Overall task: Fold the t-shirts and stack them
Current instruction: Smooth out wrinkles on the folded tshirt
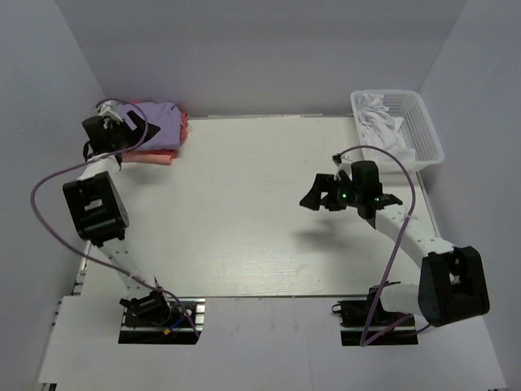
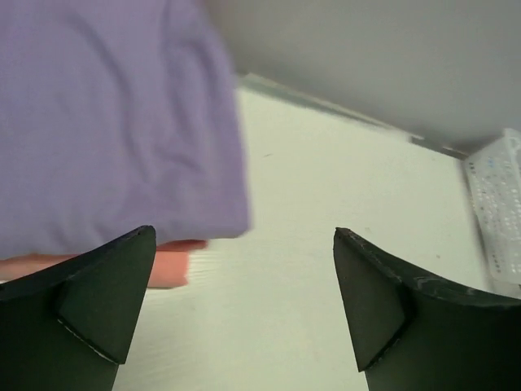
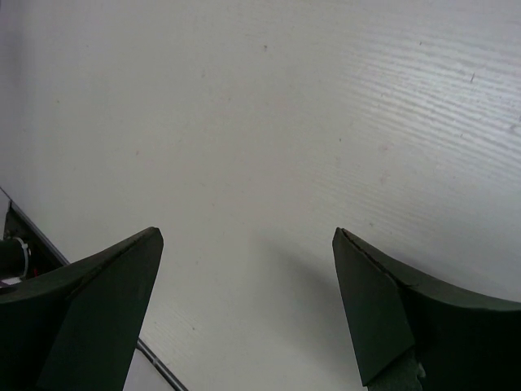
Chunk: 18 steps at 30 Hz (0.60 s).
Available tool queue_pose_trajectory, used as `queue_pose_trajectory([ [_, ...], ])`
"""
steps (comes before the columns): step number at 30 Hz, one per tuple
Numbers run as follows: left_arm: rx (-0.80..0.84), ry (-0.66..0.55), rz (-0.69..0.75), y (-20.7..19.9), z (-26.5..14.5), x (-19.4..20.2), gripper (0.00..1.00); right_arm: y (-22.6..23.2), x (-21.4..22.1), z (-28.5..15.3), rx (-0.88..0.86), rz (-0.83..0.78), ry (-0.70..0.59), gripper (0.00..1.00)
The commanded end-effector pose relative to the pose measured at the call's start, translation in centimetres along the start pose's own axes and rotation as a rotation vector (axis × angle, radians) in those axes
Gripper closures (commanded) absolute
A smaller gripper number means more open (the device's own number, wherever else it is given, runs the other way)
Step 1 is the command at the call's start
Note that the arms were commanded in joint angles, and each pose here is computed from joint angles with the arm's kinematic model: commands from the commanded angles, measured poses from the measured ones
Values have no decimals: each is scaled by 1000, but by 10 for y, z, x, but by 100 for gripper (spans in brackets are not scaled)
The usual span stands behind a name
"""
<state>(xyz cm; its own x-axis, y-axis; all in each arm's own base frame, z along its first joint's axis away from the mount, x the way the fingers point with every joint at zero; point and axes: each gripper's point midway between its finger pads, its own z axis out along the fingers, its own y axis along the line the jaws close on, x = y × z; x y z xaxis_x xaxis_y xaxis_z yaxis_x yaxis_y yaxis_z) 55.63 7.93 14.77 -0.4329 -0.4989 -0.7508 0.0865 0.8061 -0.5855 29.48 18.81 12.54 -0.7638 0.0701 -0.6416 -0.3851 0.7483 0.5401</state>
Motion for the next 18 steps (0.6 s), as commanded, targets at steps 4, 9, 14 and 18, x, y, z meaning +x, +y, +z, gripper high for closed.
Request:
queue_pose_trajectory([
  [4, 3, -120, 217, -113, -77, -69, 0, 11, -6, -21, -14, -69, -105, 9],
  [9, 20, -88, 153, -170, -110, -31, 0, -2, -13, -42, 118, -52, -172, 9],
  [14, 47, -14, 142, -218, -154, 64, 0, -11, -6, -65, 212, -21, -226, 9],
  [18, -104, 110, 117, -198, -167, 130, 0, -19, 2, -79, 274, -27, -234, 9],
])
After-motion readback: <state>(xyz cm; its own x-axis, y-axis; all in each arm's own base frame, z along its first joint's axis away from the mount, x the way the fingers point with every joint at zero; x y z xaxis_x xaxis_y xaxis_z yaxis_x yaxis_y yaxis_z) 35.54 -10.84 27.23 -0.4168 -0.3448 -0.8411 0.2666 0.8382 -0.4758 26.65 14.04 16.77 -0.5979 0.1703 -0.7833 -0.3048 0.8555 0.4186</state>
